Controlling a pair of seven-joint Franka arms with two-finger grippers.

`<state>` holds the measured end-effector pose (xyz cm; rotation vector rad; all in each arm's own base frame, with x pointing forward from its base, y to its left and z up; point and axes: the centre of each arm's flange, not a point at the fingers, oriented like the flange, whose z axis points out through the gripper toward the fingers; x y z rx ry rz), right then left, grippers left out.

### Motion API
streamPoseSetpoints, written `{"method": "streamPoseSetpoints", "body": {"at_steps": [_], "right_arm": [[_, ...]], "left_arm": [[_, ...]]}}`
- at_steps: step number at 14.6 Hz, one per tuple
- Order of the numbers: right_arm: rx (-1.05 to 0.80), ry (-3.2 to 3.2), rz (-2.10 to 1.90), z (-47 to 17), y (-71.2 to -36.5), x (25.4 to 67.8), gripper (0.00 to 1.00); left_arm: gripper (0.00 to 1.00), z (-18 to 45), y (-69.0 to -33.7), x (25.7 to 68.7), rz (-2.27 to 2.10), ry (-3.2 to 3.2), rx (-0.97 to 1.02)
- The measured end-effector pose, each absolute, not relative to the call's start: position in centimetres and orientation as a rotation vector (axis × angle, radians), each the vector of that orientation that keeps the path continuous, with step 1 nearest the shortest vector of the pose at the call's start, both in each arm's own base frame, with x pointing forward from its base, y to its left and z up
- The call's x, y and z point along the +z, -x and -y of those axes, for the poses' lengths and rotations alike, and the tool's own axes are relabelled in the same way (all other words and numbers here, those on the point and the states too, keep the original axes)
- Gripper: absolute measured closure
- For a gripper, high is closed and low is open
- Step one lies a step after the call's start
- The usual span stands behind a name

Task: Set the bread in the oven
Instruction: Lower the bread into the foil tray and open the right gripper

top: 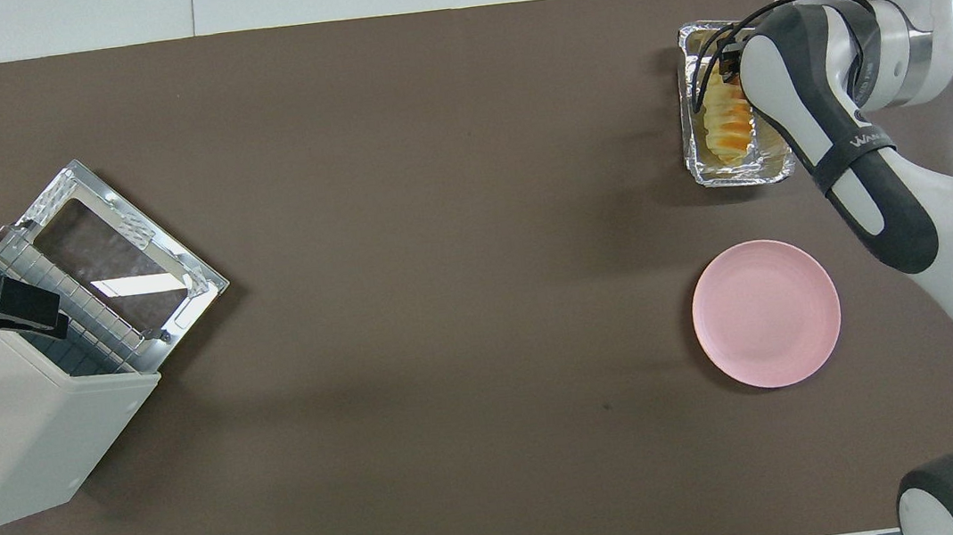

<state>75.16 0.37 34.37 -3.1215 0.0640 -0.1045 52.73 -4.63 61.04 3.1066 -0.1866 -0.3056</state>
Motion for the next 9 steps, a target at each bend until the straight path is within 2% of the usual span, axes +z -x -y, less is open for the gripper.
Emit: {"method": "streamPoseSetpoints", "body": {"at_steps": [1,2,9], "right_arm": [[-0.107,3.121,-0.064,-0.3,-75.2,34.5,0.02],[-0.106,3.121,-0.065,-0.3,-75.1,34.6,0.00],[-0.069,3.122,-0.069,-0.1,-74.5,36.7,0.00]], "left_arm": [[0.00,4.6,-52.7,61.0,0.187,-3.107,-0.306],[0.00,4.6,-52.7,61.0,0.187,-3.107,-0.306],[0.00,4.6,-52.7,61.0,0.187,-3.107,-0.306]]}}
